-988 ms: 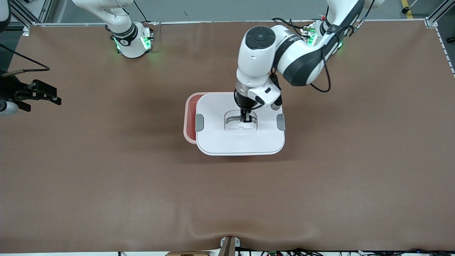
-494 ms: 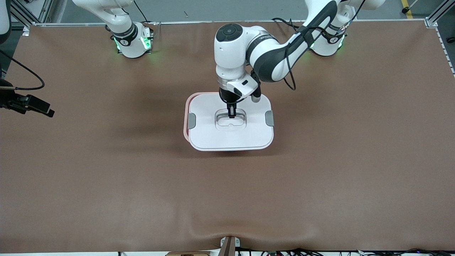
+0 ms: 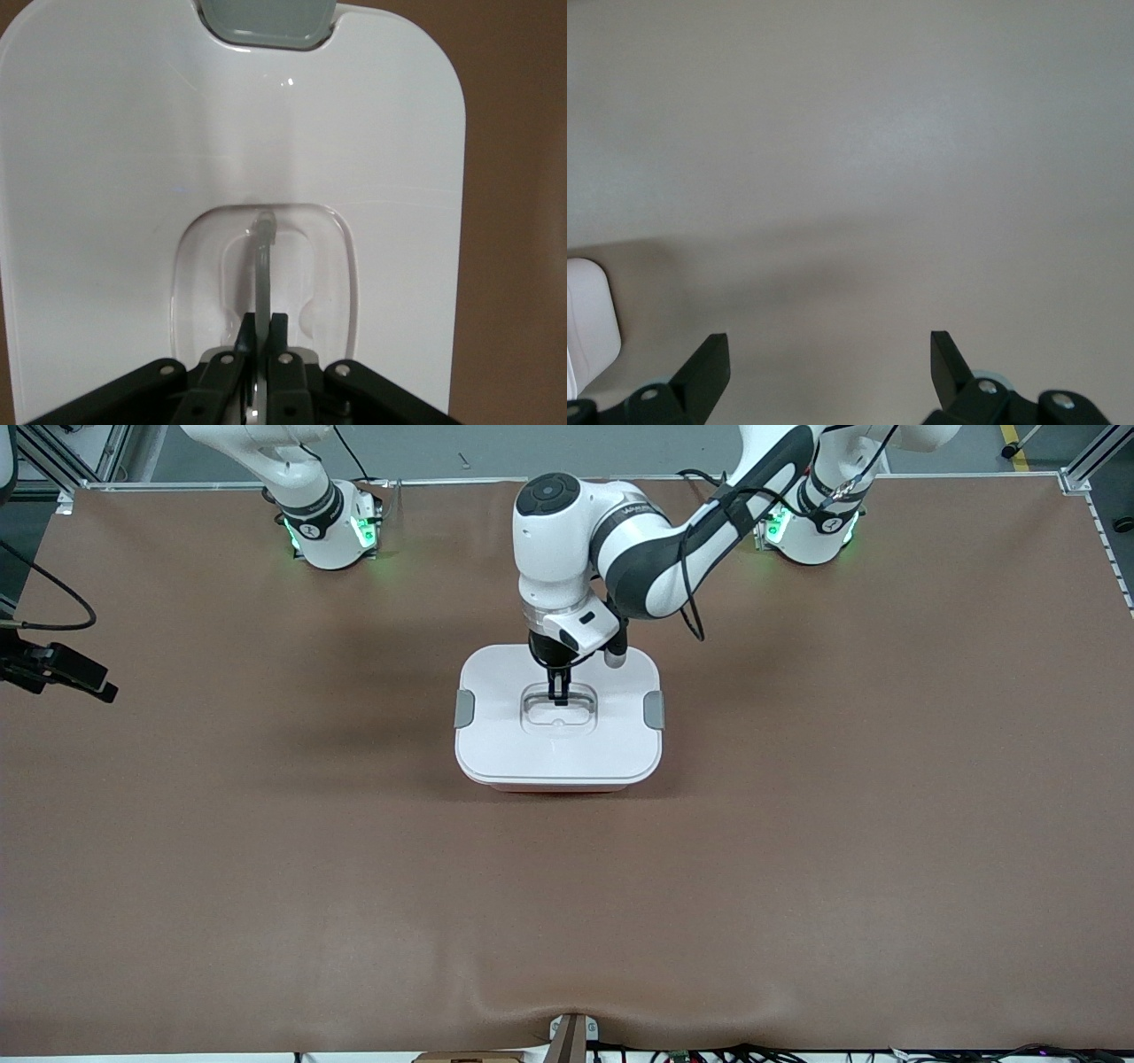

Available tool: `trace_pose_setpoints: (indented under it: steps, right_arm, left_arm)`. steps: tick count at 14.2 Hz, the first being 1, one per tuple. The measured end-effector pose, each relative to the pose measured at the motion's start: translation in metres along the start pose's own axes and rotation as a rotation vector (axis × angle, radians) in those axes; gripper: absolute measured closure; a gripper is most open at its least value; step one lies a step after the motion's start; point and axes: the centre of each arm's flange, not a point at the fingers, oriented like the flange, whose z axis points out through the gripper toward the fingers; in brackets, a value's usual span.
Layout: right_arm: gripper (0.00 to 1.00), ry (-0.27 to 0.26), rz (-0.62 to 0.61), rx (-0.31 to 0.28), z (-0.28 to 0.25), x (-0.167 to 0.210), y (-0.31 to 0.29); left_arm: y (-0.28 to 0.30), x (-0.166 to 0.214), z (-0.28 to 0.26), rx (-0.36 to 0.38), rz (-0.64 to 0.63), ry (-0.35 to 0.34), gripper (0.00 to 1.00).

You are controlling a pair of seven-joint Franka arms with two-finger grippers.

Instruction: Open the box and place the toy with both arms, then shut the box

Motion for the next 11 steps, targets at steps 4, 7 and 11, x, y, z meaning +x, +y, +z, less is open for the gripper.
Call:
trace_pose_setpoints:
  steps: [4, 7, 11]
  right_arm:
    - [0.00, -0.028, -0.004, 0.000, -0.010, -0.005, -0.001]
    - [0.00, -0.033, -0.012, 0.000, -0.013, -0.006, -0.005]
    - [0.00, -0.049, -0.085, -0.001, -0.005, -0.003, -0.007]
  left_arm:
    - [-0.008, -0.006, 0.010, -0.021, 0.030, 0.019, 0.93]
    - [-0.014, -0.010, 0.017, -0.010, 0.040, 0.023, 0.93]
    - [-0.017, -0.012, 0.019, -0.008, 0.040, 0.025, 0.93]
